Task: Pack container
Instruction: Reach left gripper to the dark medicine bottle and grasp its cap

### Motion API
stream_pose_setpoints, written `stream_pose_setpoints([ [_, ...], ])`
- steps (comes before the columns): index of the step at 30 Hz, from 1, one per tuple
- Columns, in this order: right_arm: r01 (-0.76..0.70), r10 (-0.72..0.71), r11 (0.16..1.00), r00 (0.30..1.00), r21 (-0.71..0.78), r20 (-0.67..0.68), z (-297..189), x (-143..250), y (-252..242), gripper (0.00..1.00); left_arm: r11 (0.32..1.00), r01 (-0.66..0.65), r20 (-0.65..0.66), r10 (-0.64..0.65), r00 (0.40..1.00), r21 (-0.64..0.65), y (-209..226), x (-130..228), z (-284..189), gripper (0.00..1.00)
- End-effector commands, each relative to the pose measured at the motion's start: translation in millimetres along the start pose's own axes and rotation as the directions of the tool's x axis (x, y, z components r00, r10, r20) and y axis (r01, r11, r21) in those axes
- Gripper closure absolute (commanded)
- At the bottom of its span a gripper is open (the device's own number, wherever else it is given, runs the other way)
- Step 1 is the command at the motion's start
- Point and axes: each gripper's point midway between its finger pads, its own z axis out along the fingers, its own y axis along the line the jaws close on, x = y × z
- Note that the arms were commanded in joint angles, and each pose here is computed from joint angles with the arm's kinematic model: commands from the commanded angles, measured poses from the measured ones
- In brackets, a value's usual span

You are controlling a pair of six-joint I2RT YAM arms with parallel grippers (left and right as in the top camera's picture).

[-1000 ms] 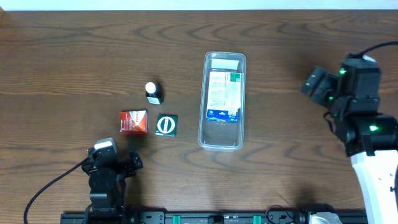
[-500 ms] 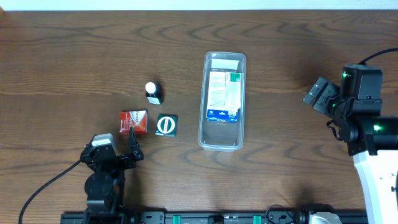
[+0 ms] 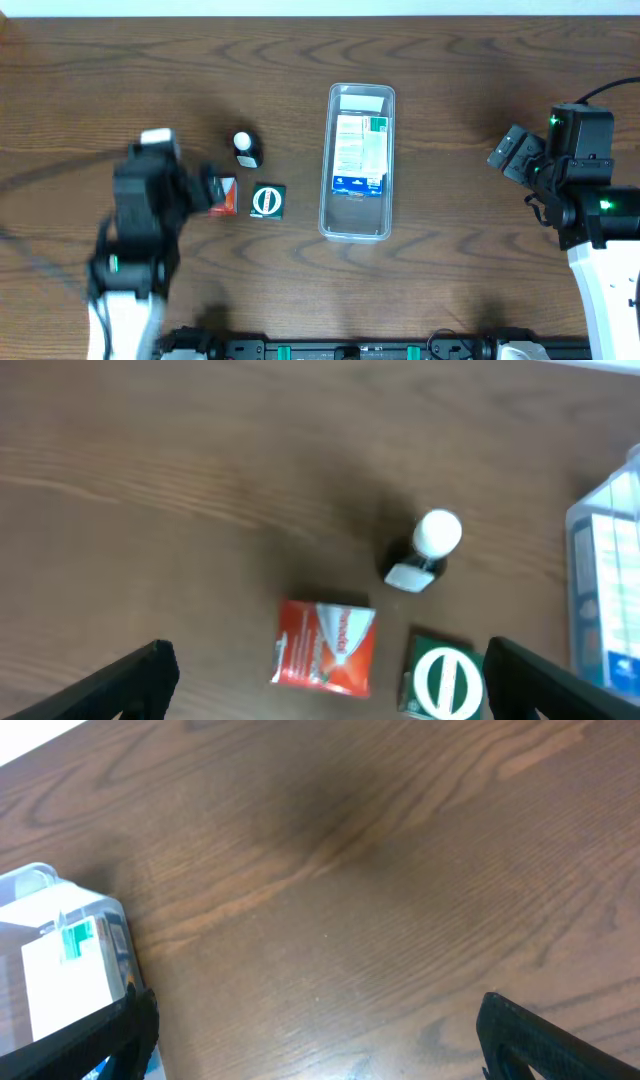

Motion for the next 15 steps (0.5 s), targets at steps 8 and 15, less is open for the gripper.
stream_pose_setpoints([
  [8, -0.003, 0.003, 1.0, 1.0, 0.007, 0.005, 0.0, -1.9, -2.6, 0.01, 0.954, 0.05, -0.094, -0.023, 0.995, 0.294, -72.7, -78.3, 65.2, 0.02],
  [15, -0.002, 0.002, 1.0, 1.0, 0.007, 0.005, 0.0, -1.9, -2.5, 0.01, 0.963, 0.091, -0.255, -0.024, 0.967, 0.255, -72.9, -39.4, 111.9, 0.02],
])
